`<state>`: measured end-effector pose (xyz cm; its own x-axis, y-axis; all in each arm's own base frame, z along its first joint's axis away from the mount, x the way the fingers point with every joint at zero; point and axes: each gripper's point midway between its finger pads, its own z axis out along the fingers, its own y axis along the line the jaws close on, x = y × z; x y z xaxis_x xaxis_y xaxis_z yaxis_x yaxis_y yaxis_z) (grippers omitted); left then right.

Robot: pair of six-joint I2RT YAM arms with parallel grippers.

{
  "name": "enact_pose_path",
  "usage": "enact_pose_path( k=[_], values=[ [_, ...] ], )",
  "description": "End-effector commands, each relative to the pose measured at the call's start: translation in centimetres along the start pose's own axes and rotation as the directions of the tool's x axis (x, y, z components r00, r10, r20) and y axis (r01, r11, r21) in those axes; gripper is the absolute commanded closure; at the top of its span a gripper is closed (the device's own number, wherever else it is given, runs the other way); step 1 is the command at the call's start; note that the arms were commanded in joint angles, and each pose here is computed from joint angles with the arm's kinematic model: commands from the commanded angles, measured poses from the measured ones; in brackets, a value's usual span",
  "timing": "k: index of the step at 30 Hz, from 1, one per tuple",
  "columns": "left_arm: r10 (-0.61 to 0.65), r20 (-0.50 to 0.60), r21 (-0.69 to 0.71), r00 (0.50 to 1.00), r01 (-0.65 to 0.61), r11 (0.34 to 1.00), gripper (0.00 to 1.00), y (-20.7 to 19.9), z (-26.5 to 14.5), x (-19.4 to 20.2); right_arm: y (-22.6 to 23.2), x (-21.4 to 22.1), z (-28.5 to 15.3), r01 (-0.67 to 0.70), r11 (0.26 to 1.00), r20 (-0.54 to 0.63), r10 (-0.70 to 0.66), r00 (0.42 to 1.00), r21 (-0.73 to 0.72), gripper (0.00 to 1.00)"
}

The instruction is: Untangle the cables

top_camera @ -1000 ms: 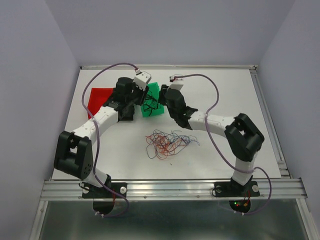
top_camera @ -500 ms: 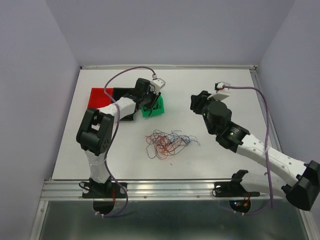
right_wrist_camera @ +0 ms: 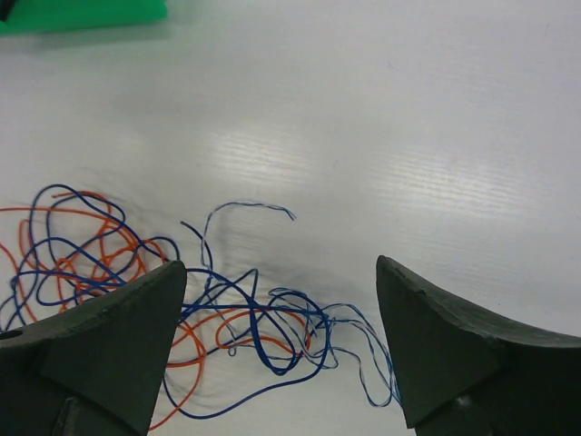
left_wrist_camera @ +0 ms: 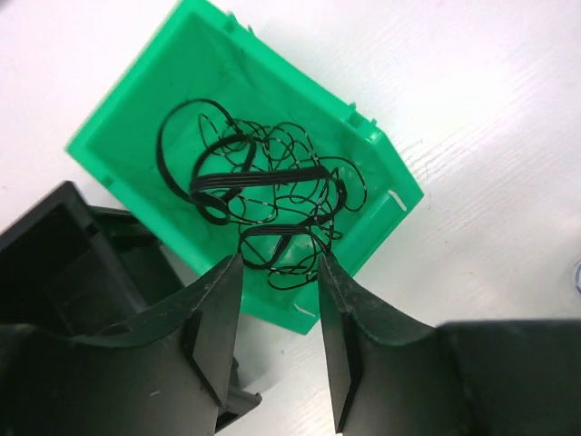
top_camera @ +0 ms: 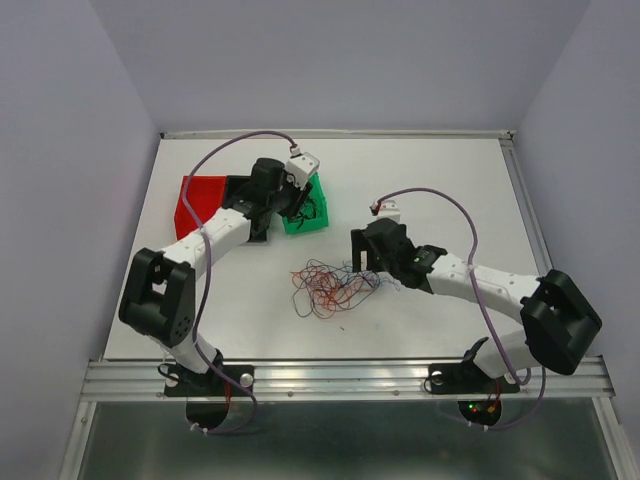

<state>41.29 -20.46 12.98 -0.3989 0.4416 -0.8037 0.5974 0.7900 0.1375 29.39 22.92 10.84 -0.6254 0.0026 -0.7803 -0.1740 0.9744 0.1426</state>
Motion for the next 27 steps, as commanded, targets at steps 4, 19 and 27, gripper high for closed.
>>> enact_pose_path(
  k=[4,19,27],
  values=[
    [0.094,0.19,-0.012,0.977,-0.093,0.996,0.35,-1.5,-4.8,-4.8,1.7,3.8,1.1,0.051,0.994,-0.093,-0.06,0.994,-0.1,0.17],
    [0.21,0.299,0.13,0.931,-0.258,0.957,0.32,-7.2,-6.8,-5.4,4.7,7.2,1.8,0.195,0.942,-0.13,-0.237,0.963,-0.273,0.23],
    [0.222,0.304,0.162,0.926,-0.28,0.946,0.32,-7.8,-6.7,-5.1,6.1,5.6,2.8,0.209,0.934,-0.08,-0.241,0.967,-0.288,0.87]
  ],
)
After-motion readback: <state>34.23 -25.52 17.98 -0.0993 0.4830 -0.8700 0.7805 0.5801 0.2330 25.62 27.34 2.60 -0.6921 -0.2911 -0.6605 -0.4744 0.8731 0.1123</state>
